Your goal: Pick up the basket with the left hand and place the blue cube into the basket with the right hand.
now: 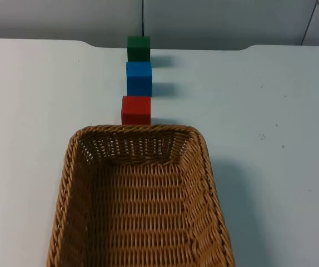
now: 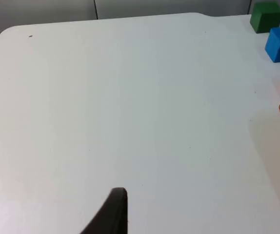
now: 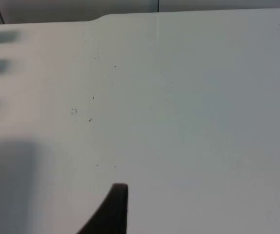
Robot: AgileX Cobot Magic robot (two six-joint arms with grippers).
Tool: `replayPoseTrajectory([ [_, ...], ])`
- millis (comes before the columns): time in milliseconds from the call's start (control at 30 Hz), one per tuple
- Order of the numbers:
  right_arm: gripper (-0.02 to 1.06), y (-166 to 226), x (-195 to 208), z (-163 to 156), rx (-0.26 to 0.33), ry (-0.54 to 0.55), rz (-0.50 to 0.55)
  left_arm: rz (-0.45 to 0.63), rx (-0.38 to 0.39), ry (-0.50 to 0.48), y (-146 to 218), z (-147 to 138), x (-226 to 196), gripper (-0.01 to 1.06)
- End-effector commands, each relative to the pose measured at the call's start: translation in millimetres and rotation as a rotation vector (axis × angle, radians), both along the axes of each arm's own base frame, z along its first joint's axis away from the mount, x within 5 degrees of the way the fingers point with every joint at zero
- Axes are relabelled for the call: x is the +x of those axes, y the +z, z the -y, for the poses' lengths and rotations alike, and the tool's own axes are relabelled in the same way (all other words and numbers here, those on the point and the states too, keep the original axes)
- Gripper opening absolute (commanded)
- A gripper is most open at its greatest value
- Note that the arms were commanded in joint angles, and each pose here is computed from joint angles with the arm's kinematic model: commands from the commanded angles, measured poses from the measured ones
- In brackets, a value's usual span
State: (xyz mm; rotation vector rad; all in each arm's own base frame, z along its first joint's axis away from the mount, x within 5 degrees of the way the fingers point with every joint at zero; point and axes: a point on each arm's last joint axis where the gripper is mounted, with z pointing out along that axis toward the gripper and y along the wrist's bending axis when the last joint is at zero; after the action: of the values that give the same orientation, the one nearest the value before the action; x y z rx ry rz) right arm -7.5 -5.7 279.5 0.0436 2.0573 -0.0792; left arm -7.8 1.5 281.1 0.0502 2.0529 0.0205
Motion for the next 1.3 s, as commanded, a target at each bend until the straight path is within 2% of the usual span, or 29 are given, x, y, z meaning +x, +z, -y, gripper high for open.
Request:
replayPoseTrajectory([
  [0, 1.04, -1, 1, 0, 0.003, -0.004, 0.006, 0.007, -0.024, -0.011, -1, 1, 1, 1.05],
  [333, 1.04, -1, 1, 0, 0.003, -0.004, 0.006, 0.008, -0.065, -0.038, 0, 5, 2, 1.05],
  [600, 1.04, -1, 1, 0, 0.003, -0.004, 0.006, 0.010, -0.095, -0.051, 18, 8, 20, 1.05],
  [667, 1.04, -1, 1, 0, 0.003, -0.004, 0.006, -0.008, -0.113, -0.057, 21, 10, 30, 1.05],
  [733, 1.04, -1, 1, 0, 0.003, -0.004, 0.006, -0.070, -0.144, -0.070, 22, 13, 44, 1.05],
  [867, 1.04, -1, 1, 0, 0.003, -0.004, 0.006, -0.145, -0.158, -0.095, 23, 16, 61, 1.05],
  [1067, 1.04, -1, 1, 0, 0.003, -0.004, 0.006, -0.177, -0.191, -0.179, 25, 25, 92, 1.05],
  [1267, 1.04, -1, 1, 0, 0.003, -0.004, 0.006, -0.235, -0.231, -0.204, 18, 30, 117, 1.05],
])
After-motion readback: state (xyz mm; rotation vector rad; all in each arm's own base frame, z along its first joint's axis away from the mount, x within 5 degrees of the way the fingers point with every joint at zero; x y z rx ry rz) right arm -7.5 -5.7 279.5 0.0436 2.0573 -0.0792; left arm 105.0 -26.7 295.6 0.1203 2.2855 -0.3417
